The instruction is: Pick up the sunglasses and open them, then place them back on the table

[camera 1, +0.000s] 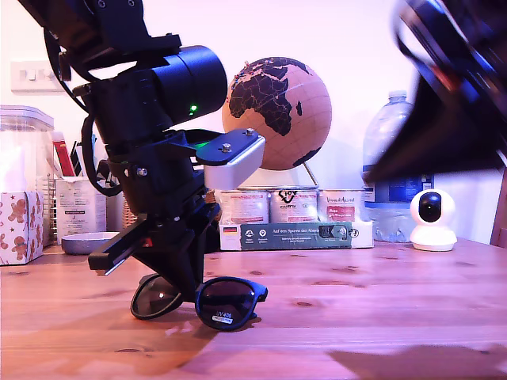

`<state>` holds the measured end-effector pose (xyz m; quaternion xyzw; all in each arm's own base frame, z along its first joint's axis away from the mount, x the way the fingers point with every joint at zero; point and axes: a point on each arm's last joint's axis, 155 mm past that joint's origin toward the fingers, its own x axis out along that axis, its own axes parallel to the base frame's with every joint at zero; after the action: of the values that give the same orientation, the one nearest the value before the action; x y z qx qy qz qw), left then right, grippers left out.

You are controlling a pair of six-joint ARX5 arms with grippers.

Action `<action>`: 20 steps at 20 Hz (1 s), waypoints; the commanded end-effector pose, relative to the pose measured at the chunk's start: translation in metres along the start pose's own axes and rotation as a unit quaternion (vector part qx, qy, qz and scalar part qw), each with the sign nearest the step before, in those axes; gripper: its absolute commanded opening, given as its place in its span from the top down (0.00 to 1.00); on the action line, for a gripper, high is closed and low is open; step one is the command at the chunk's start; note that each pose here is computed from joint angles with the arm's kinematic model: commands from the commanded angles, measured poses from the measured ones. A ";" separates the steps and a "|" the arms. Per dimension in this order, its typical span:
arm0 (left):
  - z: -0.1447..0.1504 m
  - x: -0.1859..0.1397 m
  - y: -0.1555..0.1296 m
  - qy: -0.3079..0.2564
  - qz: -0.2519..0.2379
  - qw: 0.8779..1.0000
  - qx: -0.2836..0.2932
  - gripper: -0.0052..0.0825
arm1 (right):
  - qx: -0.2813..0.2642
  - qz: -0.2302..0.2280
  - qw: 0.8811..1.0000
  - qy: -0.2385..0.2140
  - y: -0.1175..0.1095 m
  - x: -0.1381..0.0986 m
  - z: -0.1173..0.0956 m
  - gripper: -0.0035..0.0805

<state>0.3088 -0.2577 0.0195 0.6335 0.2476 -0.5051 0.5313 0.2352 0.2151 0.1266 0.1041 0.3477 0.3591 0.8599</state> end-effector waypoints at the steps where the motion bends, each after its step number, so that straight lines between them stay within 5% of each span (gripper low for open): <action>1: -0.002 0.005 -0.007 0.006 -0.009 1.000 0.005 0.90 | 0.009 -0.007 1.000 0.024 -0.001 0.003 -0.001 0.97; 7: 0.003 -0.020 0.011 -0.008 0.029 1.000 0.001 0.94 | 0.057 -0.032 0.995 0.071 -0.027 0.013 -0.002 0.97; 16: 0.024 -0.059 0.027 -0.052 0.071 0.996 0.006 0.96 | 0.063 0.103 0.989 0.081 -0.003 0.013 0.019 0.97; 20: 0.043 -0.063 0.015 -0.065 0.060 0.996 0.023 0.96 | 0.045 0.132 0.985 0.100 0.007 0.011 0.030 0.82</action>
<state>0.2872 -0.2855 0.0828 0.6272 0.1691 -0.5137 0.5605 0.2542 0.2290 0.1422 0.1567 0.4350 0.4555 0.7608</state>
